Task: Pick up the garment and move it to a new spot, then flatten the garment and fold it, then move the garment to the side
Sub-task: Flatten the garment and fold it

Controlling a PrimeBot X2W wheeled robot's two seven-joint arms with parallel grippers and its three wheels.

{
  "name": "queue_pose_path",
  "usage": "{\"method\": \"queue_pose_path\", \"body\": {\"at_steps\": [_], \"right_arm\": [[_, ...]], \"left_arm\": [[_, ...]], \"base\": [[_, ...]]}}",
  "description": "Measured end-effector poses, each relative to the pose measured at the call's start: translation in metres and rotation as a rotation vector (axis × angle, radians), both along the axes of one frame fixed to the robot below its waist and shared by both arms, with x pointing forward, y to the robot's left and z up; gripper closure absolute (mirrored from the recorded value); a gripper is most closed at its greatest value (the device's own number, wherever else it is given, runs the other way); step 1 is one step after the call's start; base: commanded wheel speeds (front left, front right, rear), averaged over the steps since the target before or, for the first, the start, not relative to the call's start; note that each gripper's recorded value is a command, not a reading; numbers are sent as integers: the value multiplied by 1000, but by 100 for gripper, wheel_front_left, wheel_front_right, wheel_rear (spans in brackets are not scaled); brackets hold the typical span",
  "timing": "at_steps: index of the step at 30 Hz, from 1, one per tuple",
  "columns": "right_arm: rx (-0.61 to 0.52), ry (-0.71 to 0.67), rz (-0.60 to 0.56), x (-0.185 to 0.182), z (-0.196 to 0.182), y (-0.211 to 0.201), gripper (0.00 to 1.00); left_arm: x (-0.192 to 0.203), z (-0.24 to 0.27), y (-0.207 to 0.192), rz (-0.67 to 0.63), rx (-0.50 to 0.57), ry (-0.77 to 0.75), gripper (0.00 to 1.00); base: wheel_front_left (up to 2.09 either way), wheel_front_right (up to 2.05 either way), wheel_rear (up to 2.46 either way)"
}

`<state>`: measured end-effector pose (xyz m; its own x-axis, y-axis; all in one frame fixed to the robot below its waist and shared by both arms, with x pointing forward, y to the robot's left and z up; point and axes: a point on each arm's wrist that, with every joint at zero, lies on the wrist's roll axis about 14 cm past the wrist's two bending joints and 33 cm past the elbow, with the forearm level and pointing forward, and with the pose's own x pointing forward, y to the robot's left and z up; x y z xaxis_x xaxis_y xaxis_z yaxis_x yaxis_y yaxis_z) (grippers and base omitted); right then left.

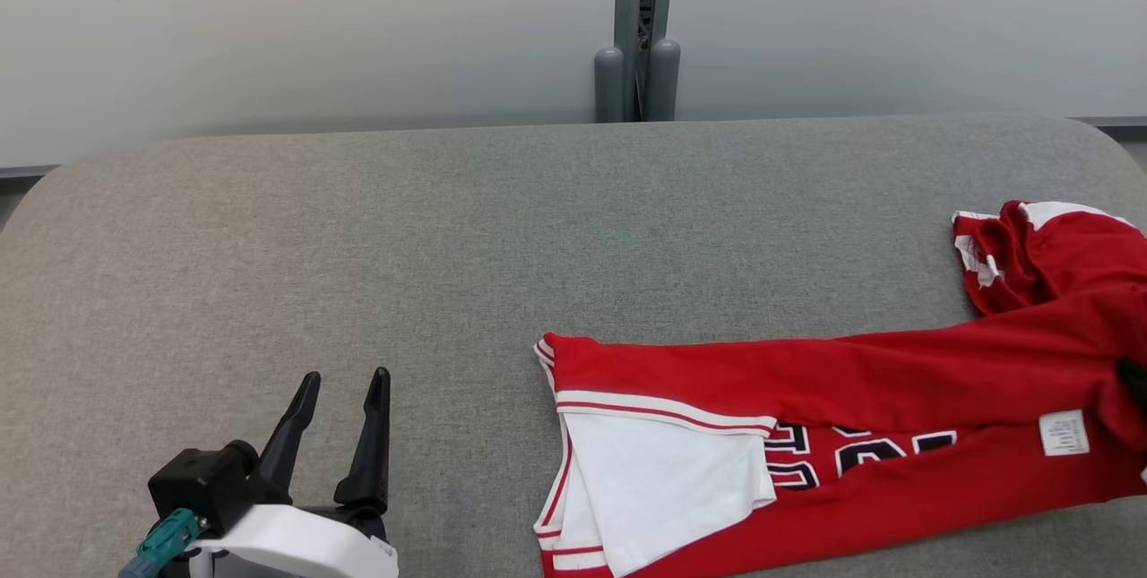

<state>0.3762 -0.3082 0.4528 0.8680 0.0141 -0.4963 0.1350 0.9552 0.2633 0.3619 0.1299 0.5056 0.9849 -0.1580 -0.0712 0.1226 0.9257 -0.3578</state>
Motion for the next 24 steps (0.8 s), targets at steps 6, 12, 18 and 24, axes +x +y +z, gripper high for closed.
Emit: {"method": "queue_pose_path", "body": {"at_steps": [6,12,18,24], "right_arm": [[58,-13,72,-2,6,36,100],[146,-32,176,-7,17,84,100],[225,-68,285,-9,37,133,100],[292,-87,396,-8,49,189,100]], "left_arm": [[2,-1,-6,-16,-7,1,0],[2,0,-8,-22,-10,-5,0],[-1,2,-8,-18,-17,-10,0],[-4,2,-3,-4,-24,-14,0]], "base": [[0,0,0],[0,0,0],[0,0,0],[0,0,0]]}}
